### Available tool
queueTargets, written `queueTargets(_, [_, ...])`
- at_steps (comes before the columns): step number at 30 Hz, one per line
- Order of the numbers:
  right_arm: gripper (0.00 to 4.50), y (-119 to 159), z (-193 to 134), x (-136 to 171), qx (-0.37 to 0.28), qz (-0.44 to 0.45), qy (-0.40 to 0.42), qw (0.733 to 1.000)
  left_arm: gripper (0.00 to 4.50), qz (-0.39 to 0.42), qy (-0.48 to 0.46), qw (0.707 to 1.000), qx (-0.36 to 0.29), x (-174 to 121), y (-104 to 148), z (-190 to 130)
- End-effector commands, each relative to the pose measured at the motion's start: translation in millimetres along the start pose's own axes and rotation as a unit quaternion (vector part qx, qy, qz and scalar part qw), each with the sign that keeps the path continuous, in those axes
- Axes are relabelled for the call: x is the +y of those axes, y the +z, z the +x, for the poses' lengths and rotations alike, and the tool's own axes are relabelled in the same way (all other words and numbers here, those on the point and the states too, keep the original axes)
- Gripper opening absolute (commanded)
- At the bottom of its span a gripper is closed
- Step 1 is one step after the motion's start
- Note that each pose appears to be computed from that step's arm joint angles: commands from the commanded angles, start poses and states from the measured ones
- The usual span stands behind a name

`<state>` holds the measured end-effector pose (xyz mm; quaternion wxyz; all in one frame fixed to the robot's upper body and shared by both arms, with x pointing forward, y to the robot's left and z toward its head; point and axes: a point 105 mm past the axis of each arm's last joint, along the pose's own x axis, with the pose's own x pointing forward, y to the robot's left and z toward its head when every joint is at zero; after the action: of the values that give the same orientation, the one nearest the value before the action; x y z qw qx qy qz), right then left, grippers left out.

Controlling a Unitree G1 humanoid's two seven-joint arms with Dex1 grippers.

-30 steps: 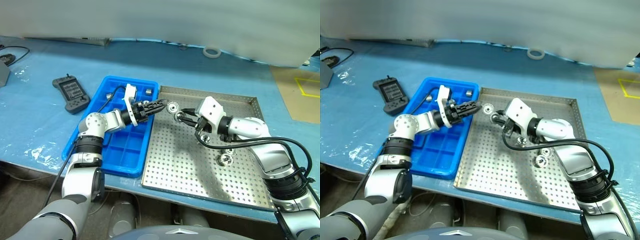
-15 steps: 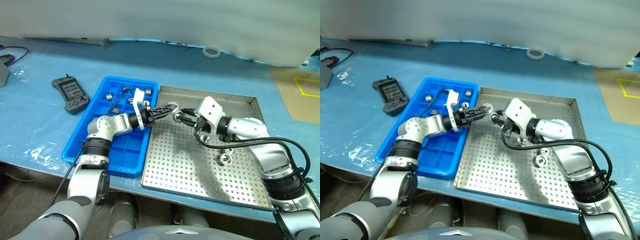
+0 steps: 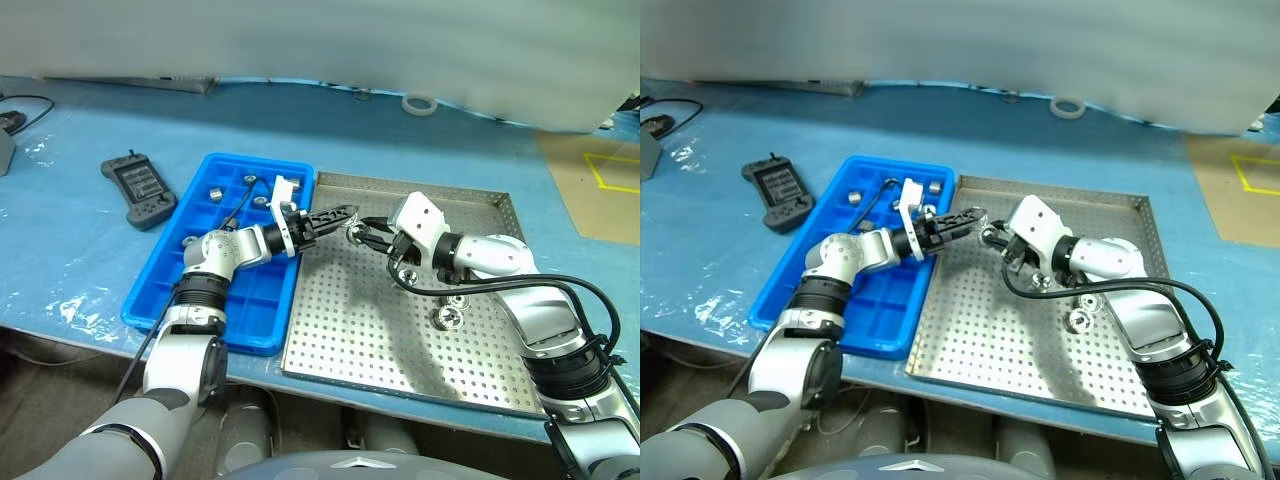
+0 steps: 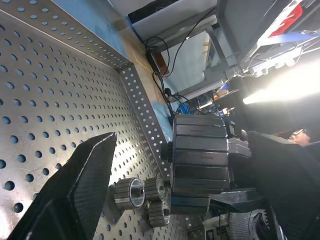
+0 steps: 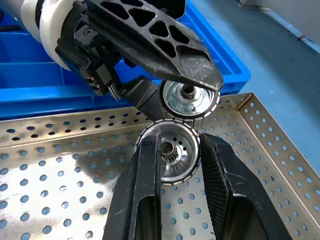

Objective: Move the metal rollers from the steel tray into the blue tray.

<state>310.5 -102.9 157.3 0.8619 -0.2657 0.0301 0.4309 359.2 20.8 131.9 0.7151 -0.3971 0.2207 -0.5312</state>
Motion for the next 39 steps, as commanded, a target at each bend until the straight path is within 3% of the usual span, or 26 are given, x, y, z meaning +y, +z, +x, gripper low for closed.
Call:
queueTargets(1, [0.78,20,-5,-4,-0.029,-0.025,-0.013,0.999,3.51,0.014,-0.014,1.000,0.002,-7,1,4])
queueTargets(4, [0.78,20,-5,-4,-0.028,-0.025,-0.013,0.999,2.53,0.016,-0.007,1.000,0.001,-6,3,4])
queueTargets(6, [0.78,20,-4,-4,-0.028,-0.026,-0.013,0.999,2.53,0.022,-0.004,1.000,-0.011,-6,8,4])
queueTargets(12, [0.78,19,-4,-4,-0.028,-0.024,-0.012,0.999,1.28,0.025,-0.007,0.999,-0.025,-10,16,5])
queueTargets(21, [0.78,18,-3,-2,-0.028,-0.020,-0.013,0.999,1.28,0.052,0.013,0.997,-0.062,-8,33,-2])
queueTargets(27, [0.78,18,-3,-2,-0.028,-0.019,-0.011,0.999,1.28,0.078,0.005,0.991,-0.107,-15,57,-14])
queueTargets(39, [0.78,15,-1,1,-0.029,-0.010,-0.007,1.000,1.28,0.211,0.013,0.972,-0.105,-48,96,-76])
